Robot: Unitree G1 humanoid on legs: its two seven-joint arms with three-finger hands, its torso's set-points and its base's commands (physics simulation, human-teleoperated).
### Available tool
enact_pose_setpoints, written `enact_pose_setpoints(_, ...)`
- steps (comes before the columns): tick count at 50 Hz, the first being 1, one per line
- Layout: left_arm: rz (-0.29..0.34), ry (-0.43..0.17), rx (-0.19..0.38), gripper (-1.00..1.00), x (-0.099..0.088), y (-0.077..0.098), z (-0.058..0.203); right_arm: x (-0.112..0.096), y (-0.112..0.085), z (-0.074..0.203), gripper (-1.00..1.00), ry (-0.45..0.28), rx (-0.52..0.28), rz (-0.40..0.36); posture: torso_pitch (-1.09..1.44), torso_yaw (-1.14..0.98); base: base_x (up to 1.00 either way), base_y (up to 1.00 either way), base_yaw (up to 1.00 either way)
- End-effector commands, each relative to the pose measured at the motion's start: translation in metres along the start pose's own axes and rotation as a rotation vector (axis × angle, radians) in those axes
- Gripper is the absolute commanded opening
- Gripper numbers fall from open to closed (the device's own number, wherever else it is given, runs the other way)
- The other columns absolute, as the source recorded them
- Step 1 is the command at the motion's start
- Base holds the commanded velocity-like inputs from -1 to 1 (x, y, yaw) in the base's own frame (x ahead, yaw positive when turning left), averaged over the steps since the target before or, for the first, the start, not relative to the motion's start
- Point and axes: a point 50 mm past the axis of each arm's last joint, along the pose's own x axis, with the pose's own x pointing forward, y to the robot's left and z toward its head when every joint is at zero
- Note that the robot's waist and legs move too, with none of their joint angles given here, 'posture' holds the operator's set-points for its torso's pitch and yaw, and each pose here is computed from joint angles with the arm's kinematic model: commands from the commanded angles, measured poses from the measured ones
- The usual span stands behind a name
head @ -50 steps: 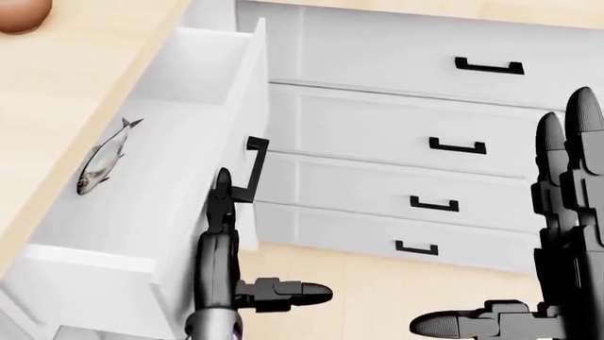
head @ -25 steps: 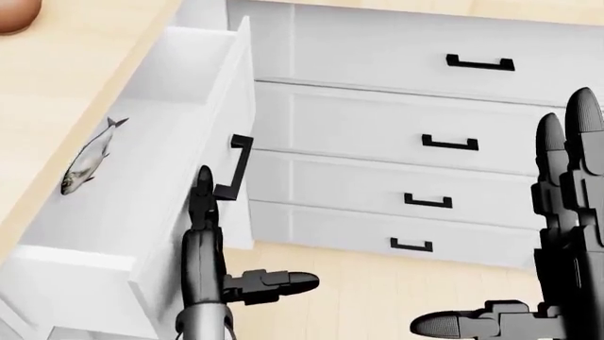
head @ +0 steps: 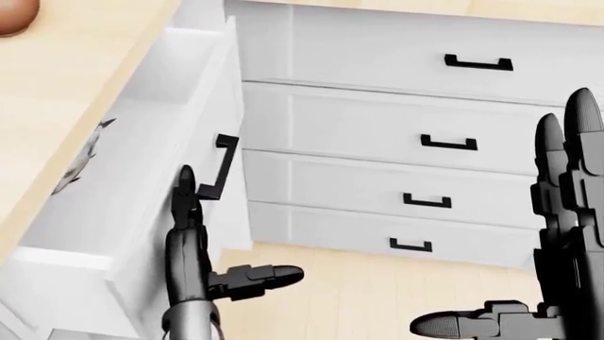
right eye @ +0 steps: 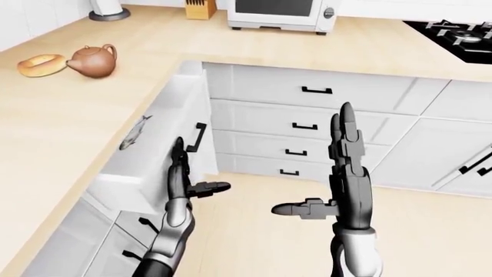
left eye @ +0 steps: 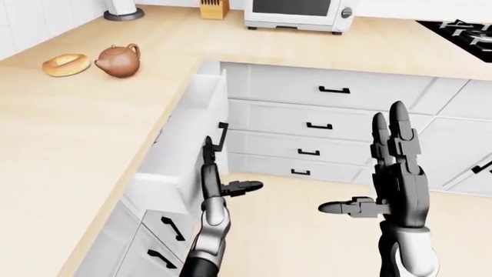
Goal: Close the right drawer.
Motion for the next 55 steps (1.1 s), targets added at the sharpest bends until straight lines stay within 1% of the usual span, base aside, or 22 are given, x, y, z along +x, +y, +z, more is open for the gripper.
enact_pose_setpoints(1,0.088,-0.080,-0.043,1.00,0.009,0.013,0.017,0.005,-0.002,0.013,1.00,-0.078,-0.011,-0.005,0.00,0.00,0.00,0.00,0.00)
enact_pose_setpoints(16,0.117,-0.078,-0.051,1.00,0.012,0.023,0.017,0.005,-0.002,0.013,1.00,-0.079,-0.010,-0.006,0.00,0.00,0.00,0.00,0.00)
enact_pose_setpoints(32,0.149,-0.076,-0.046,1.00,0.015,0.033,0.014,0.005,-0.002,0.012,1.00,-0.078,-0.012,-0.005,0.00,0.00,0.00,0.00,0.00)
enact_pose_setpoints(44,0.184,-0.074,-0.050,1.00,0.018,0.043,0.012,0.005,-0.001,0.012,1.00,-0.079,-0.012,-0.002,0.00,0.00,0.00,0.00,0.00)
enact_pose_setpoints(47,0.207,-0.074,-0.054,1.00,0.021,0.051,0.012,0.005,-0.002,0.012,1.00,-0.078,-0.011,-0.003,0.00,0.00,0.00,0.00,0.00)
enact_pose_setpoints(55,0.228,-0.084,-0.056,1.00,0.020,0.054,0.013,0.005,-0.002,0.013,1.00,-0.080,-0.013,-0.004,0.00,0.00,0.00,0.00,0.00)
